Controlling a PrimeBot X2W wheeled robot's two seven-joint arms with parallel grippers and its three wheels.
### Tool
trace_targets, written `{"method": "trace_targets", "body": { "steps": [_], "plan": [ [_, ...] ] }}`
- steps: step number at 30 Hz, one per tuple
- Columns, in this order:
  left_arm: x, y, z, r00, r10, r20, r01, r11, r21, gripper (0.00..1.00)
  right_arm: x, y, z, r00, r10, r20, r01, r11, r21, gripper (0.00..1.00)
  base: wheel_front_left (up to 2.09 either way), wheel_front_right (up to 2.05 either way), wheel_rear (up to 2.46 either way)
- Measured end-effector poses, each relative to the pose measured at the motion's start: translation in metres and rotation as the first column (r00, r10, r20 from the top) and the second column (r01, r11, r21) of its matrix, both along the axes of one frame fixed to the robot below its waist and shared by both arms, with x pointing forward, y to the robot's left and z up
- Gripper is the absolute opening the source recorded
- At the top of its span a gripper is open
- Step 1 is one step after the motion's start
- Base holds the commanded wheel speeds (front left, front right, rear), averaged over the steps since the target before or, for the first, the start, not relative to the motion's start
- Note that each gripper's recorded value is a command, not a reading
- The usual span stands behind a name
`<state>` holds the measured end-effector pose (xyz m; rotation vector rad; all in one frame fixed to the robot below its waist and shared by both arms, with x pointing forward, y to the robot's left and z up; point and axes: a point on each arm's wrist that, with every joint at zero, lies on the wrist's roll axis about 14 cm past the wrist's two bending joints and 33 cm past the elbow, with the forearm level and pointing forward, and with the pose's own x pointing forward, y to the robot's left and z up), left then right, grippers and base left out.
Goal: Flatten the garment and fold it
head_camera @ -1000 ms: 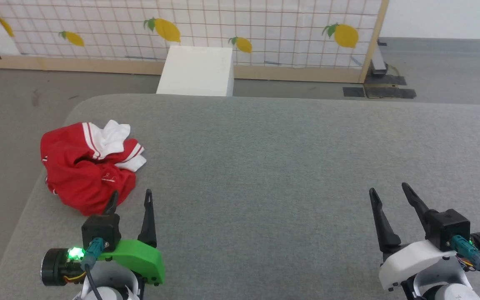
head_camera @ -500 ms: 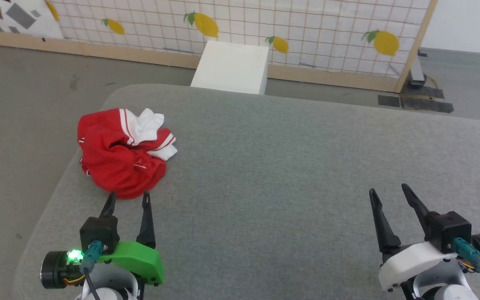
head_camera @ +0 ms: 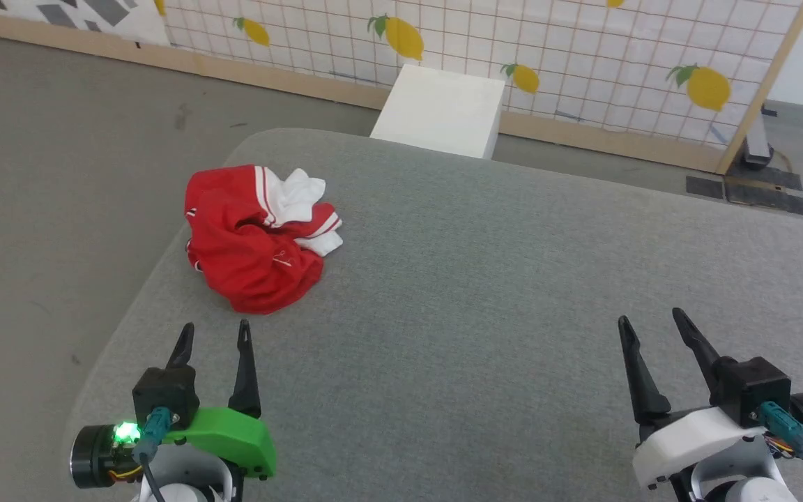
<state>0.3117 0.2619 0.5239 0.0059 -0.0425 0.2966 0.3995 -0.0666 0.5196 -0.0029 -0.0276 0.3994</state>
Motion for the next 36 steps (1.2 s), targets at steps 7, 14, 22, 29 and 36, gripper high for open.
{"method": "trace_targets", "body": {
  "steps": [7, 14, 22, 29, 36],
  "plan": [
    [-0.009, 0.010, -0.002, 0.999, 0.039, 0.006, -0.039, 0.999, -0.006, 1.00, 0.002, 0.013, -0.001, 0.999, 0.036, 0.003, -0.036, 0.999, 0.005, 1.00, 0.00, 0.00, 0.00],
    [-0.018, 0.017, -0.003, 0.997, 0.072, 0.011, -0.072, 0.997, -0.007, 1.00, 0.003, 0.024, -0.001, 0.998, 0.066, 0.007, -0.066, 0.998, 0.017, 1.00, 0.00, 0.00, 0.00],
    [-0.028, 0.026, -0.002, 0.994, 0.112, 0.022, -0.111, 0.994, -0.010, 1.00, 0.006, 0.037, 0.001, 0.995, 0.099, 0.018, -0.100, 0.995, 0.030, 1.00, 0.00, 0.00, 0.00],
    [-0.037, 0.034, -0.004, 0.989, 0.149, 0.025, -0.149, 0.989, -0.015, 1.00, 0.008, 0.048, 0.003, 0.991, 0.128, 0.030, -0.129, 0.991, 0.039, 1.00, 0.00, 0.00, 0.00],
    [-0.047, 0.042, -0.006, 0.982, 0.189, 0.027, -0.188, 0.982, -0.019, 1.00, 0.009, 0.059, 0.001, 0.987, 0.156, 0.031, -0.157, 0.986, 0.050, 1.00, 0.00, 0.00, 0.00]
  ]
}}
